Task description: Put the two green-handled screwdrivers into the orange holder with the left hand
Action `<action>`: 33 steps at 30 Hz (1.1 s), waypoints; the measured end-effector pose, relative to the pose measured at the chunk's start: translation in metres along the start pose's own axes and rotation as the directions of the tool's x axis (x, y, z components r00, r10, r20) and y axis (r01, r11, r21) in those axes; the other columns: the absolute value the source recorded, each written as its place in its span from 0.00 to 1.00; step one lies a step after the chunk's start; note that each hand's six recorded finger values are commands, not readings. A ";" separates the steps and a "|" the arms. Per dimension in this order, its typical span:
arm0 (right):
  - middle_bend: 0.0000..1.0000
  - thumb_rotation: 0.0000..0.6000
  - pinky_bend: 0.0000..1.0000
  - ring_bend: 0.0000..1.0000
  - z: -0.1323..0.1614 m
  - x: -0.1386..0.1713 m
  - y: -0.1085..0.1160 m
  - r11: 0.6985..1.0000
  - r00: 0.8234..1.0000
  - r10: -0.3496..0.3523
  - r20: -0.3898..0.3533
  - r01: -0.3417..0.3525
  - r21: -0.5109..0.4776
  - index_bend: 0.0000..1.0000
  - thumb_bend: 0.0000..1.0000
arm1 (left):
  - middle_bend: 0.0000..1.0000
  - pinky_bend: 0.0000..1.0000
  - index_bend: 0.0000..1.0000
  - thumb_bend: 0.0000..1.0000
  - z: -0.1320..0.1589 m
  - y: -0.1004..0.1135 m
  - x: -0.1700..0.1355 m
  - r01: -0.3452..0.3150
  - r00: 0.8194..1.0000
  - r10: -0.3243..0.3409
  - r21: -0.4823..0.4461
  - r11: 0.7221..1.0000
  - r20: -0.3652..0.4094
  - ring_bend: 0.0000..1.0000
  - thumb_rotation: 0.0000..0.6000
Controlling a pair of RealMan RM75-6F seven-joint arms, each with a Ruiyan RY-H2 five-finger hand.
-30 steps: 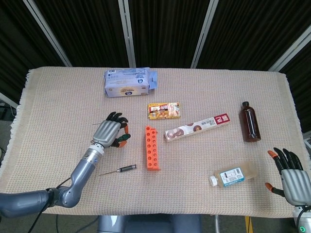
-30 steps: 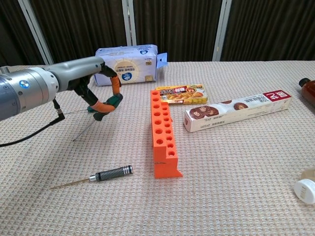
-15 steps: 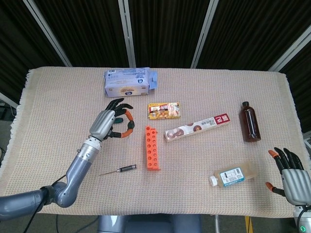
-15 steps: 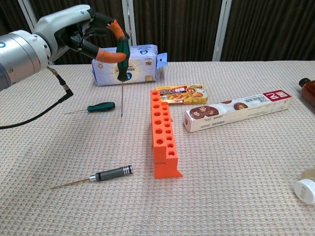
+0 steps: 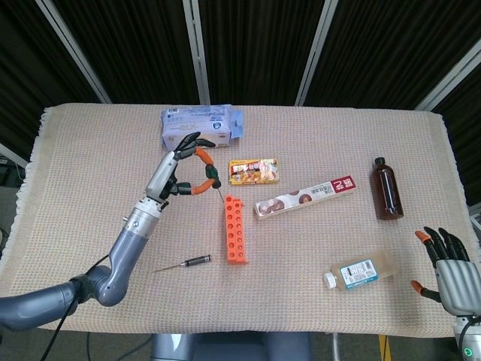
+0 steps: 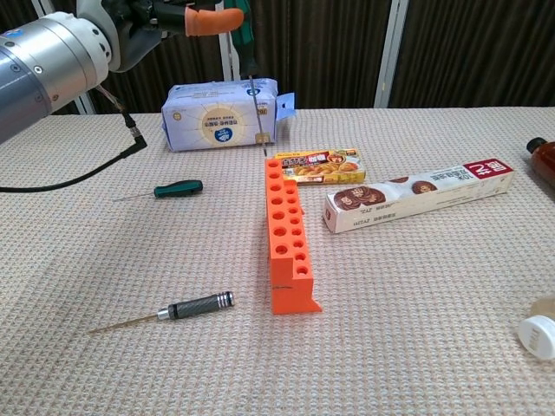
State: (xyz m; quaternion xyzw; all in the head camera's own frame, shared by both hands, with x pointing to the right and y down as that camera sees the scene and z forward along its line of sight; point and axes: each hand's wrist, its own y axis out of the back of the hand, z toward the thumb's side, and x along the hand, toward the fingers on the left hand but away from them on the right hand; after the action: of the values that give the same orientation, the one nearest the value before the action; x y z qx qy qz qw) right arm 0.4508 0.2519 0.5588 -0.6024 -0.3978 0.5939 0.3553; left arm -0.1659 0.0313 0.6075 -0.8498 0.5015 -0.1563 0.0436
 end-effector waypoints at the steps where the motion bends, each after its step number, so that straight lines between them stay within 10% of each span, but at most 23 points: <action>1: 0.09 1.00 0.11 0.02 0.000 0.000 0.000 1.000 1.000 0.000 0.001 0.000 0.000 0.14 0.00 | 0.23 0.06 0.60 0.53 0.001 -0.002 0.001 0.004 1.000 -0.004 -0.006 1.000 0.002 0.03 1.00; 33: 0.10 1.00 0.11 0.03 -0.004 -0.005 -0.002 1.000 0.999 0.015 0.036 -0.015 0.007 0.14 0.00 | 0.23 0.07 0.60 0.53 -0.021 -0.016 0.027 0.039 0.998 -0.039 0.004 0.999 -0.052 0.03 1.00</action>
State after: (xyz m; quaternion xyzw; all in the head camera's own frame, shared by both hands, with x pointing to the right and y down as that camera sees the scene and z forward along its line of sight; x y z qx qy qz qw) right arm 0.4550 0.2481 0.5632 -0.5931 -0.3974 0.6087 0.3460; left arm -0.1470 0.0174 0.6374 -0.8549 0.4856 -0.1803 0.0295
